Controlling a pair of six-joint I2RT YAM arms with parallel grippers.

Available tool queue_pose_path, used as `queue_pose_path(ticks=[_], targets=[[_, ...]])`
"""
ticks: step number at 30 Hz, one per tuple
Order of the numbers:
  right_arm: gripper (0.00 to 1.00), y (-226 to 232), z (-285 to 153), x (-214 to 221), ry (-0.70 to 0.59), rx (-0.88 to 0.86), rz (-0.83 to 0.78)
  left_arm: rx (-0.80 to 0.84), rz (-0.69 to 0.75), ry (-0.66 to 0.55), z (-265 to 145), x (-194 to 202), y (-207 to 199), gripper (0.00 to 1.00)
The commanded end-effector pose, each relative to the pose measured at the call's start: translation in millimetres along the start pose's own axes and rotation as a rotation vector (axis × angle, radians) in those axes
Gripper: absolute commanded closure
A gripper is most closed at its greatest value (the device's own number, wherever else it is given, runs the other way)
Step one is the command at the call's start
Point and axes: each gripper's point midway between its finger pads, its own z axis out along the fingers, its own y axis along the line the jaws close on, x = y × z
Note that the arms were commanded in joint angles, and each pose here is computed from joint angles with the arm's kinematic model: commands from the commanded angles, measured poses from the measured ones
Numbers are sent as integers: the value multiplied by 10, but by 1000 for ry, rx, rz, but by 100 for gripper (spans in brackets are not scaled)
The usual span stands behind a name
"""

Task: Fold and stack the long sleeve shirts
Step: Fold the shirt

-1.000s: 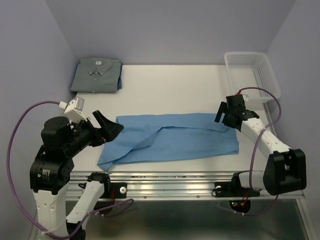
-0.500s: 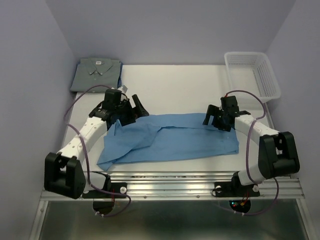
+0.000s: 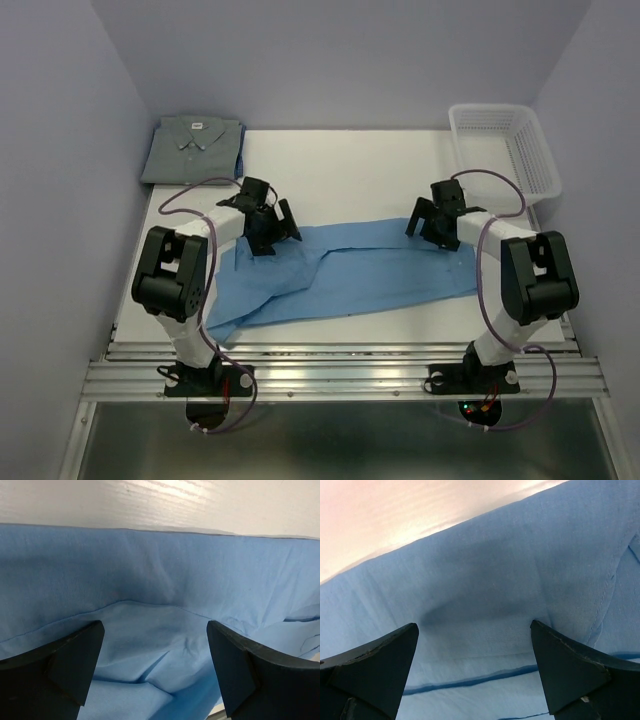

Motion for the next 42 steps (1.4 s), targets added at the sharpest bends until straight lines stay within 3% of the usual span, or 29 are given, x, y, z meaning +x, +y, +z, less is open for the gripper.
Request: queue_pose_path(ticks=[1, 12, 15, 20, 25, 31, 34, 38, 42], targets=[[0, -212, 230, 260, 82, 113, 18, -93, 26, 23, 219, -105, 196, 1], [0, 1, 521, -292, 3, 126, -39, -44, 54, -111, 473, -1247, -24, 1], [0, 120, 431, -543, -40, 97, -79, -19, 95, -183, 222, -1606, -283, 1], [0, 310, 101, -709, -89, -14, -117, -45, 82, -422, -822, -2042, -513, 1], [0, 304, -218, -657, -125, -66, -117, -124, -108, -536, -1586, -1684, -61, 1], [0, 241, -536, -530, -165, -109, -88, -254, -463, -548, -1837, -665, 894, 1], [0, 264, -605, -487, -163, -138, -90, -244, -580, -534, -1695, -280, 1129, 1], [0, 359, -652, -417, -150, -192, -95, -141, -689, -583, -1645, -234, 1240, 1], [0, 438, -734, -401, -149, -245, -95, -191, -849, -608, -1560, -309, 1537, 1]])
